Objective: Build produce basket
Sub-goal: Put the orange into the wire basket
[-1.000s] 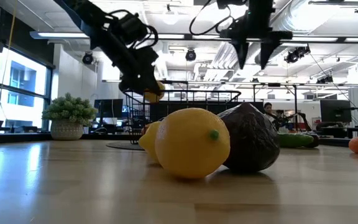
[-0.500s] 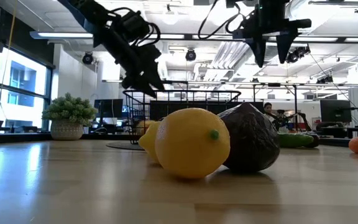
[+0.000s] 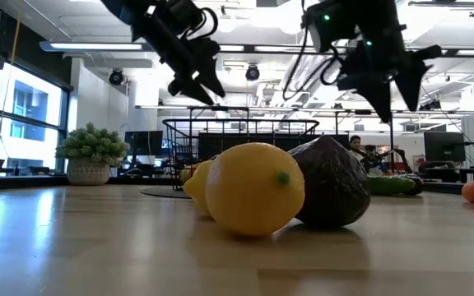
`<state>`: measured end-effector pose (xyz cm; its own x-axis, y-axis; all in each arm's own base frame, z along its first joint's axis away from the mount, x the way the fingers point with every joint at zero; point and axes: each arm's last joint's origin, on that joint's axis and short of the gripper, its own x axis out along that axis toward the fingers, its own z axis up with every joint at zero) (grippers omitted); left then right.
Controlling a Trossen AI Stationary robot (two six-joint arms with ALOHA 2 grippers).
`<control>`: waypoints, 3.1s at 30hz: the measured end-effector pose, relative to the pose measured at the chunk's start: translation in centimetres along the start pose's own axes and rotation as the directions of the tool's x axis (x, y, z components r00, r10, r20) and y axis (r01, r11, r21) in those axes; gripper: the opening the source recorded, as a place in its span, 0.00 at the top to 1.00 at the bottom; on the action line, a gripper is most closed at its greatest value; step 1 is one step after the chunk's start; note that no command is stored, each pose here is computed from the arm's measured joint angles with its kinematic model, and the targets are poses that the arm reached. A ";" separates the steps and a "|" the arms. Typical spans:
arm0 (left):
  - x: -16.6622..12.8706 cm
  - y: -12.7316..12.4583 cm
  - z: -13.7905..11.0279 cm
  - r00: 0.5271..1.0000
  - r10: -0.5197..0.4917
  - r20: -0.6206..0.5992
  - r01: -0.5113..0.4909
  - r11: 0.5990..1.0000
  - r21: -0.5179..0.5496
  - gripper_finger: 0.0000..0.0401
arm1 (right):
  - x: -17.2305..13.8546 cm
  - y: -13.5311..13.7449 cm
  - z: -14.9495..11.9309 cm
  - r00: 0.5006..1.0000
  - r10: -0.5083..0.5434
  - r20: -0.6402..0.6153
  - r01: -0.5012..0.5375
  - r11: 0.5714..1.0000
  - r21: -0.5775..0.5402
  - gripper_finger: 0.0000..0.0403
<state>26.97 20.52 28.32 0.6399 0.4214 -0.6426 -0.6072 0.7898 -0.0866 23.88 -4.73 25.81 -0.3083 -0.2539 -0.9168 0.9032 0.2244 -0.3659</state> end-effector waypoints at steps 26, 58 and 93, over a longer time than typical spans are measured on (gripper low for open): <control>-1.9 -0.3 1.2 0.998 0.056 0.019 -0.055 0.998 -0.030 0.34 | 6.7 -4.5 -7.1 0.920 0.375 -0.113 -0.354 0.920 0.171 0.30; -1.9 -1.8 0.9 1.000 0.026 0.004 -0.026 1.000 0.000 0.34 | 13.2 -3.7 -9.5 0.897 0.406 -0.175 -0.354 0.897 0.265 0.36; -5.7 3.2 1.4 0.984 0.176 0.042 -0.172 0.982 -0.080 0.34 | 0.7 -1.6 -4.9 0.664 0.723 0.189 -0.747 0.636 0.194 0.65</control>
<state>22.08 21.28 32.81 0.5425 0.5719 -0.6153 -0.7439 0.6674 -0.0355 20.76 -0.65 24.91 0.5049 -0.1838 -0.8434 0.8624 0.1497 0.4836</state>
